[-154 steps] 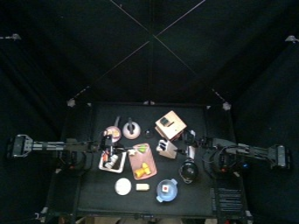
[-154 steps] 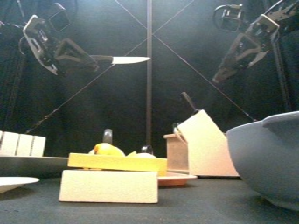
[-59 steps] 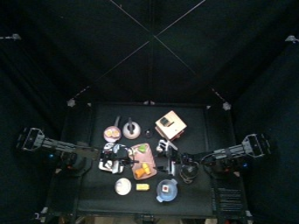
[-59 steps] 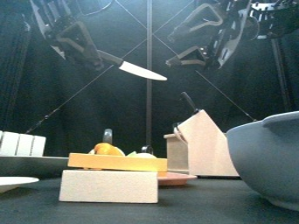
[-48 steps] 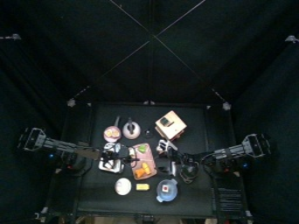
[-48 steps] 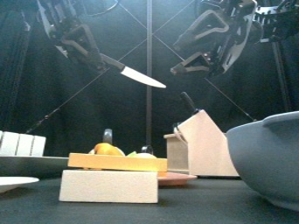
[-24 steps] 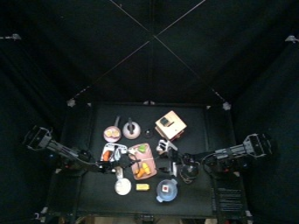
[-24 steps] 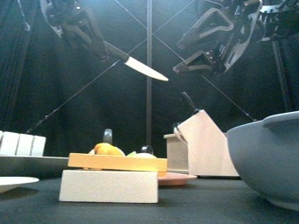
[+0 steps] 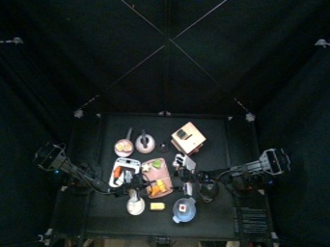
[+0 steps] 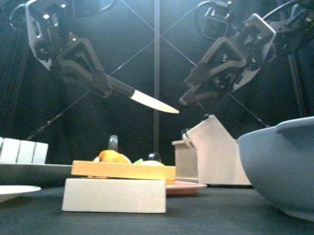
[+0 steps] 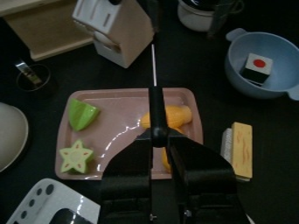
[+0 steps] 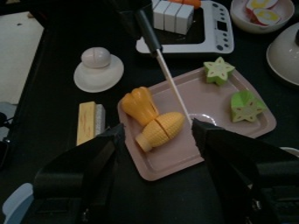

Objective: Cut corn

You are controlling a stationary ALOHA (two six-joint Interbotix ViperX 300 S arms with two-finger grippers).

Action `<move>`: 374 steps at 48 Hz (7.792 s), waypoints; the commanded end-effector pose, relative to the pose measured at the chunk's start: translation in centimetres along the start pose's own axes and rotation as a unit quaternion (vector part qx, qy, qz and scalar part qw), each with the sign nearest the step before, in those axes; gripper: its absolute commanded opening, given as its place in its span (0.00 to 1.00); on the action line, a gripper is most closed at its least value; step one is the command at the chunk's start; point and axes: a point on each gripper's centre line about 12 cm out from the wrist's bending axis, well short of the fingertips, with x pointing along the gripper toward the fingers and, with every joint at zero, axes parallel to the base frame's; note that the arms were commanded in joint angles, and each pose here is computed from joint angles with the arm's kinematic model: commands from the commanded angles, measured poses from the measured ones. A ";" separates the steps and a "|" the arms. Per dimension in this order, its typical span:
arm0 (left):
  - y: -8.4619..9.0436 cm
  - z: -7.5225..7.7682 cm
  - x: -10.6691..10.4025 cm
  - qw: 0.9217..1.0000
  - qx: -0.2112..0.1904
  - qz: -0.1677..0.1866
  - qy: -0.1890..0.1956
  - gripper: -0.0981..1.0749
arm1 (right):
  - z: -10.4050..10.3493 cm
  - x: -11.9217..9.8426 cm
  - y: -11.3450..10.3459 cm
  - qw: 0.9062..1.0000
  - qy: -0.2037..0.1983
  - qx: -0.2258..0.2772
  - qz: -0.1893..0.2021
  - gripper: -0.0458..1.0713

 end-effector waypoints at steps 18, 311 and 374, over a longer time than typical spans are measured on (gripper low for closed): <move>-1.7 0.0 1.2 1.000 -0.007 0.000 0.013 0.41 | -0.6 2.5 0.0 0.998 0.055 -0.016 0.007 0.84; 1.5 -3.2 4.5 0.997 0.034 -0.006 0.067 0.37 | -2.2 6.4 -0.4 0.989 0.134 -0.063 0.015 0.40; 1.6 -5.2 5.7 0.994 0.038 0.007 0.099 0.37 | -4.3 7.9 -0.6 0.986 0.164 -0.040 0.009 0.40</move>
